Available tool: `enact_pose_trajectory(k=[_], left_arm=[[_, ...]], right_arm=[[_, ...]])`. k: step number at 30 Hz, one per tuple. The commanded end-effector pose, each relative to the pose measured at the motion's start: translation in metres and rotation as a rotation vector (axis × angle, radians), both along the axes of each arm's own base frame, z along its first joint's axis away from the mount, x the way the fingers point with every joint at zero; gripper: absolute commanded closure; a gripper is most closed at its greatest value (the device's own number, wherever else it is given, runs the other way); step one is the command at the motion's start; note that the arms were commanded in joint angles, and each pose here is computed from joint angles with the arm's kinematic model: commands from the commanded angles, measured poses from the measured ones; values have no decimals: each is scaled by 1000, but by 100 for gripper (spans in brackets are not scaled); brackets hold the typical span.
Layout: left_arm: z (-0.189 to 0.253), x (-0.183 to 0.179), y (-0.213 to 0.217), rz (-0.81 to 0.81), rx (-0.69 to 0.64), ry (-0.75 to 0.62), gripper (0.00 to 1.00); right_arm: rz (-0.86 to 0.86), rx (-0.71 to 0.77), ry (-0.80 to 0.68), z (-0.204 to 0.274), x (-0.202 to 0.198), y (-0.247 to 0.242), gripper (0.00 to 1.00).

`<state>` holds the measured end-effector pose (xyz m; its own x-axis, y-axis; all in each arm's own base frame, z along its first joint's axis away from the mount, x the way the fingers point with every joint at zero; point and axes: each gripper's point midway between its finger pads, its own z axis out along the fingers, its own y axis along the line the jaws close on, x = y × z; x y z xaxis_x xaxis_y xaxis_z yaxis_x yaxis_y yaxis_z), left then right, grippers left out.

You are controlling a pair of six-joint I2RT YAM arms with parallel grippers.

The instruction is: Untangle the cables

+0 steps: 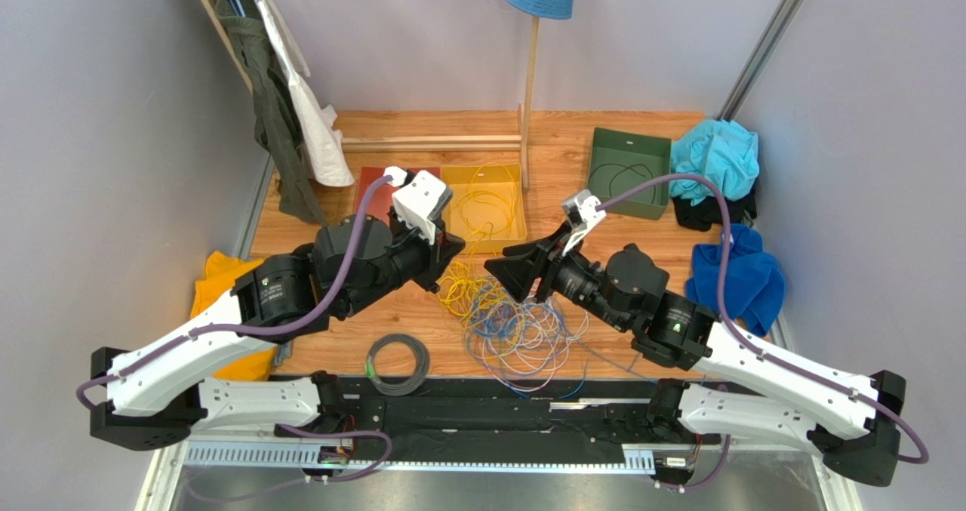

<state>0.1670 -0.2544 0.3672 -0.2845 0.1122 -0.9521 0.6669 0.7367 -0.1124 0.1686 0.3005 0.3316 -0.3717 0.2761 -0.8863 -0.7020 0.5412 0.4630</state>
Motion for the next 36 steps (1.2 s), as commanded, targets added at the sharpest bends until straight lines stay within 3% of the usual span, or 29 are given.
enact_pose_trajectory(k=[1,10,13,14,17,22,30,36], left_arm=[[12,-5,-4,-26,-67,-1,100],[10,-9,-5,-41,-80,14,100],[11,-9,-2,-34,-85,11,100],[10,-9,0,-30,-83,12,100],[4,-4,11,23,-67,8,100],[-13,6,27,131,-33,18,100],[-82,34,60,355,78,150,100],[-135,49,88,494,91,286,100]], right_arm=[[52,116,-50,39,-6,11,48],[61,132,3,35,8,47,47],[-21,66,46,15,26,50,70],[-44,43,48,9,30,47,84],[-122,36,38,7,33,23,100],[-297,-40,32,-4,36,-40,100],[-557,14,-56,47,20,-165,100],[-619,34,-101,81,6,-212,100]])
